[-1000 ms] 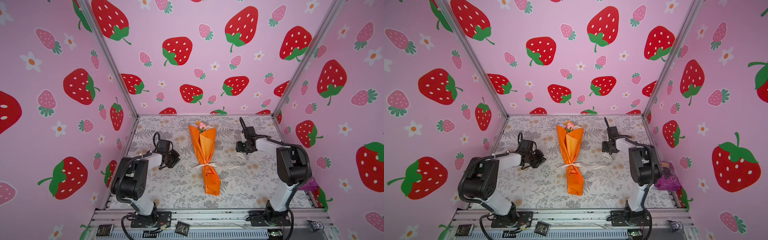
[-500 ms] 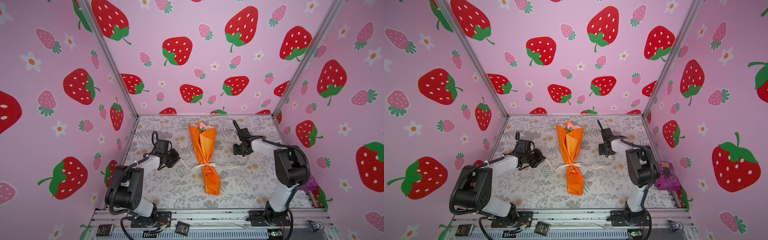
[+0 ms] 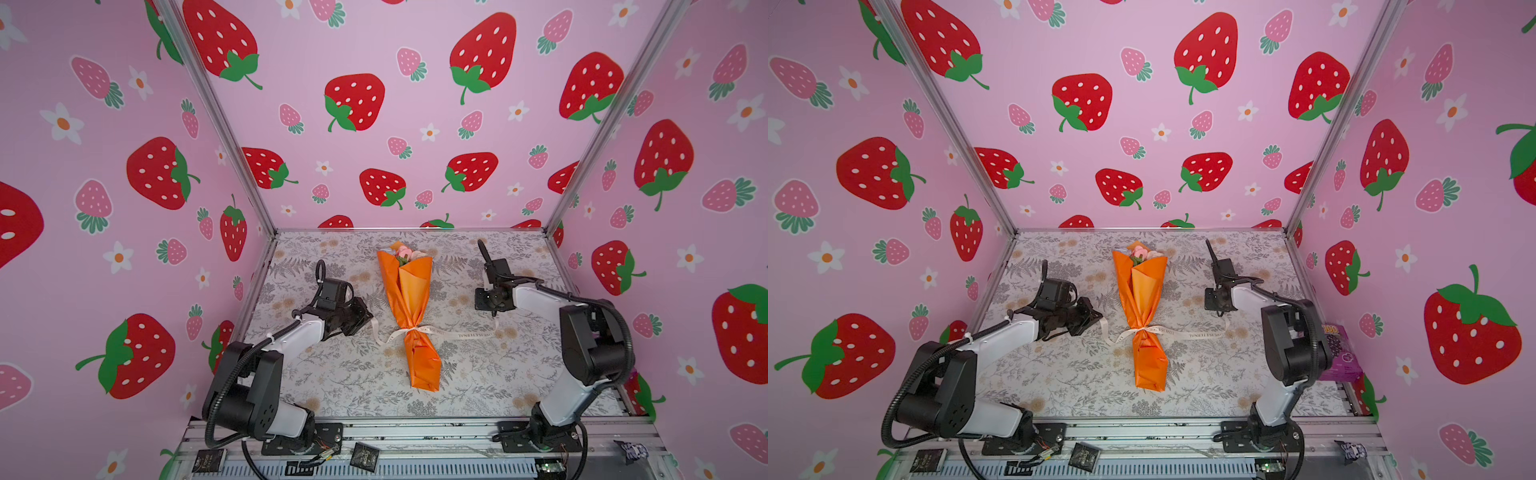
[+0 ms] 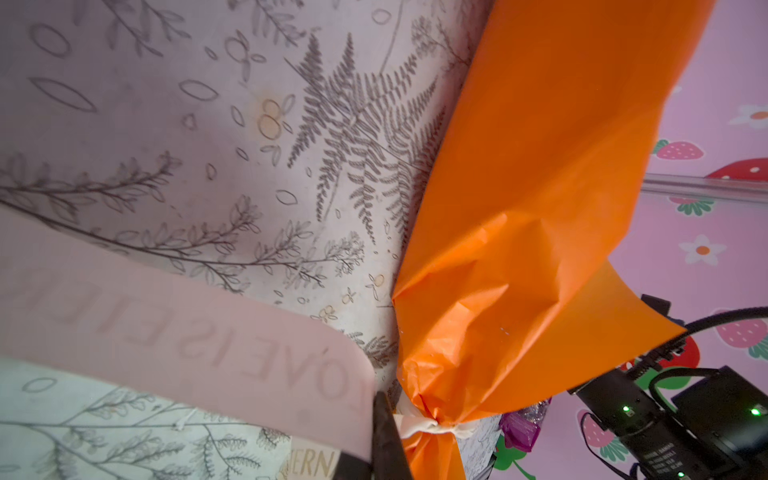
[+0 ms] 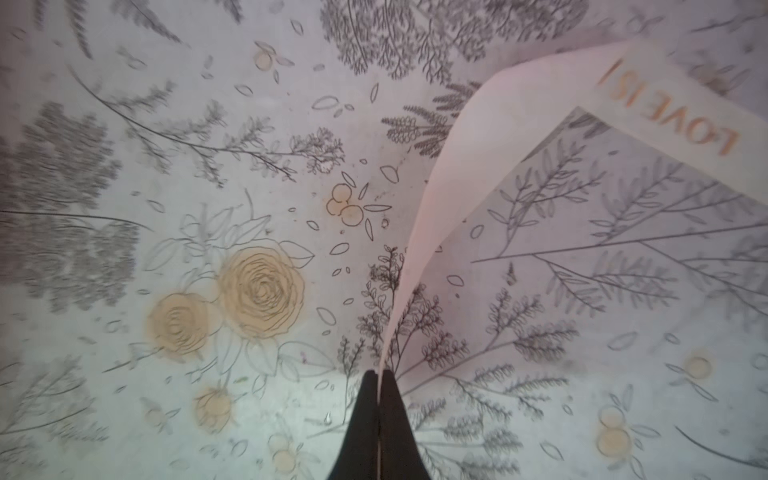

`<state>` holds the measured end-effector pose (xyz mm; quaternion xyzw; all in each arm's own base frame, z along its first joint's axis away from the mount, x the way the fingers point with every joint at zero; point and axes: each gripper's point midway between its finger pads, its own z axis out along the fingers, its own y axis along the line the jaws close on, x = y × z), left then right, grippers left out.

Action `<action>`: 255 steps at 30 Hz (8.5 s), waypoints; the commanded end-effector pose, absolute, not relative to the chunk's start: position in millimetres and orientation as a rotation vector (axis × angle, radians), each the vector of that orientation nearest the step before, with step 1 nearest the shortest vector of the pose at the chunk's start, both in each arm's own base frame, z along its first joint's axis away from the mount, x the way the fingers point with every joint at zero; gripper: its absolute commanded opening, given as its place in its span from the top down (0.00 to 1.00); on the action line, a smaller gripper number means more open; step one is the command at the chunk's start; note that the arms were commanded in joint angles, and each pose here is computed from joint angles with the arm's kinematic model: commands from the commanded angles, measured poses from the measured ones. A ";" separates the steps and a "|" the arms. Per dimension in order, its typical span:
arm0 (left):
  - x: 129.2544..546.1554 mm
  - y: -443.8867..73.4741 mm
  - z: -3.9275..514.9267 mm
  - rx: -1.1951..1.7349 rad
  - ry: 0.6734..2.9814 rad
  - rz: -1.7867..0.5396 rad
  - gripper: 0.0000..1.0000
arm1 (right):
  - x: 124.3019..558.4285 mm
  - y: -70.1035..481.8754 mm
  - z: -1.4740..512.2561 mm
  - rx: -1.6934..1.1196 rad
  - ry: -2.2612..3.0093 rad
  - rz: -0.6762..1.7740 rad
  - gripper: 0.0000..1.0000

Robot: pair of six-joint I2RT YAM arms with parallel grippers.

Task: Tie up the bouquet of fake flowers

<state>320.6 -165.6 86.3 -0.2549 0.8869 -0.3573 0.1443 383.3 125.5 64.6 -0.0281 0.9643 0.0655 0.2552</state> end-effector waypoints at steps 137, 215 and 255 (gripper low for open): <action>402.4 -152.6 23.2 -0.572 2.851 -0.545 0.74 | 240.8 376.6 136.3 -0.933 1.909 0.822 0.99; 303.5 -190.6 228.7 0.064 2.471 -0.393 1.00 | 294.7 363.9 154.3 -0.564 2.155 0.985 0.96; 287.3 -272.4 196.8 0.411 2.375 -1.093 0.42 | 293.5 354.9 154.6 -0.585 2.138 1.238 0.96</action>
